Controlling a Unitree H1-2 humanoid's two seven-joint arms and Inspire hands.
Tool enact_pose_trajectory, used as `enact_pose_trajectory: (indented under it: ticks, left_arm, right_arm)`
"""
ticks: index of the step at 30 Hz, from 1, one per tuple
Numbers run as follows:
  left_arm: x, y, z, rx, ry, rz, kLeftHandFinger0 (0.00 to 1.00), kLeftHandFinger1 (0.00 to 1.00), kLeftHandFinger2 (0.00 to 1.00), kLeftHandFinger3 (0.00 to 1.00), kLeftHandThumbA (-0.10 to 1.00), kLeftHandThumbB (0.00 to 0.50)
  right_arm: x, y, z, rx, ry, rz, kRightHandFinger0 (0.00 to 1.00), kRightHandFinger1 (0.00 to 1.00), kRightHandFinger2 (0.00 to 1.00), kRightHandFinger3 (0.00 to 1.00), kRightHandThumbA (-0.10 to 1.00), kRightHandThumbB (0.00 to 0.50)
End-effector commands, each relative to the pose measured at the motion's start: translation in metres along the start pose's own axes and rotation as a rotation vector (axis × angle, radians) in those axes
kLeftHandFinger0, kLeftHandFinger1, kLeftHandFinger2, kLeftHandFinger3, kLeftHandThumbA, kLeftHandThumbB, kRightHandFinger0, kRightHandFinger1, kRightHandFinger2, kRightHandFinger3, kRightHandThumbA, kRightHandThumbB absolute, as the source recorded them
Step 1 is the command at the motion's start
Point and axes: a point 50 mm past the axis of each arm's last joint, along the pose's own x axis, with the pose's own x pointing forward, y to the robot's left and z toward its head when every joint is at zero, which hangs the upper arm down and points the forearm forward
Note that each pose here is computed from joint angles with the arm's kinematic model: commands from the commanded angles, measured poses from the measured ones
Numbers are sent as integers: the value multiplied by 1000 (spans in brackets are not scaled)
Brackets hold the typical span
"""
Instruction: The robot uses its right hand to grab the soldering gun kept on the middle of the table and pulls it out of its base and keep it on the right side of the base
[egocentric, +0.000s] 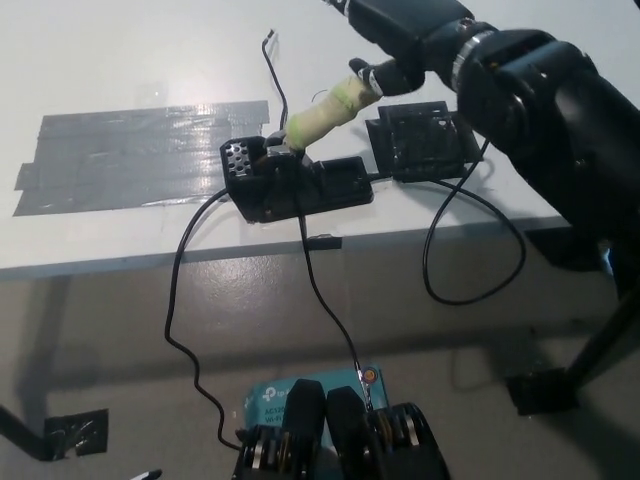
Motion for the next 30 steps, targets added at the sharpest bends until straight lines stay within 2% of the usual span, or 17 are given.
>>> enact_pose_trajectory:
  ticks: [1,3,5,7,9,12,13,15,17,20,21,22,23,24,25,26,30]
  left_arm:
    - [-5,7,5,59,-5,-2,567,663,862,1000,569,207]
    - [-6,5,7,54,-5,-1,549,649,852,1000,559,214]
    - [-5,3,5,46,-19,-20,548,653,853,1000,551,203]
    - [-4,1,5,57,-14,-30,564,670,878,1000,555,195]
    - [-4,0,4,43,-6,-39,550,659,858,1000,531,211]
    - [-5,0,6,54,-5,-44,588,691,880,1000,523,192]
    - [-4,1,8,61,-1,-48,578,681,875,1000,532,191]
    - [-3,2,9,67,-6,-58,634,743,929,1000,545,182]
    - [-3,1,8,53,-2,-64,674,779,960,1000,577,197]
    - [-3,2,9,54,-3,-66,653,761,942,1000,594,204]
    - [-4,1,10,56,-3,-66,649,763,941,1000,630,217]
    - [-3,1,10,59,-6,-68,647,765,931,1000,659,215]
    - [-3,1,11,64,-13,-70,646,766,931,1000,663,213]
    - [-3,1,12,54,-11,-69,607,739,910,1000,668,214]
    - [-2,0,13,54,-12,-69,610,758,930,1000,671,215]
    - [-2,0,14,58,-11,-72,620,778,955,1000,681,211]
    - [-1,-3,18,69,-20,-81,663,795,969,1000,715,222]
  right_arm:
    - [8,-46,7,-189,-12,-84,1000,1000,1000,1000,526,289]
    - [13,-33,9,-173,-10,-61,1000,1000,1000,1000,519,313]
    - [15,-21,12,-141,0,-19,1000,1000,1000,1000,539,311]
    - [15,-14,13,-136,-4,1,1000,1000,1000,1000,570,316]
    - [15,-1,18,-136,-6,51,1000,1000,1000,1000,635,332]
    - [15,10,20,-126,4,107,1000,1000,1000,1000,684,346]
    - [13,12,19,-126,8,115,1000,1000,1000,1000,692,351]
    - [12,19,15,-110,35,147,1000,1000,1000,1000,718,330]
    - [12,23,13,-97,47,154,1000,1000,1000,1000,712,343]
    - [11,26,9,-92,66,166,1000,1000,1000,1000,724,347]
    - [11,32,4,-128,94,203,1000,1000,1000,1000,790,348]
    - [11,36,1,-148,112,220,1000,1000,1000,1000,777,370]
    - [12,40,-3,-174,137,238,1000,1000,1000,1000,831,379]
    - [12,49,-10,-194,171,261,1000,1000,1000,1000,855,433]
    - [12,51,-13,-202,182,272,1000,1000,1000,1000,862,447]
    - [12,56,-16,-205,196,288,1000,1000,1000,1000,842,465]
    - [12,75,-22,-232,255,328,1000,1000,1000,1000,746,485]
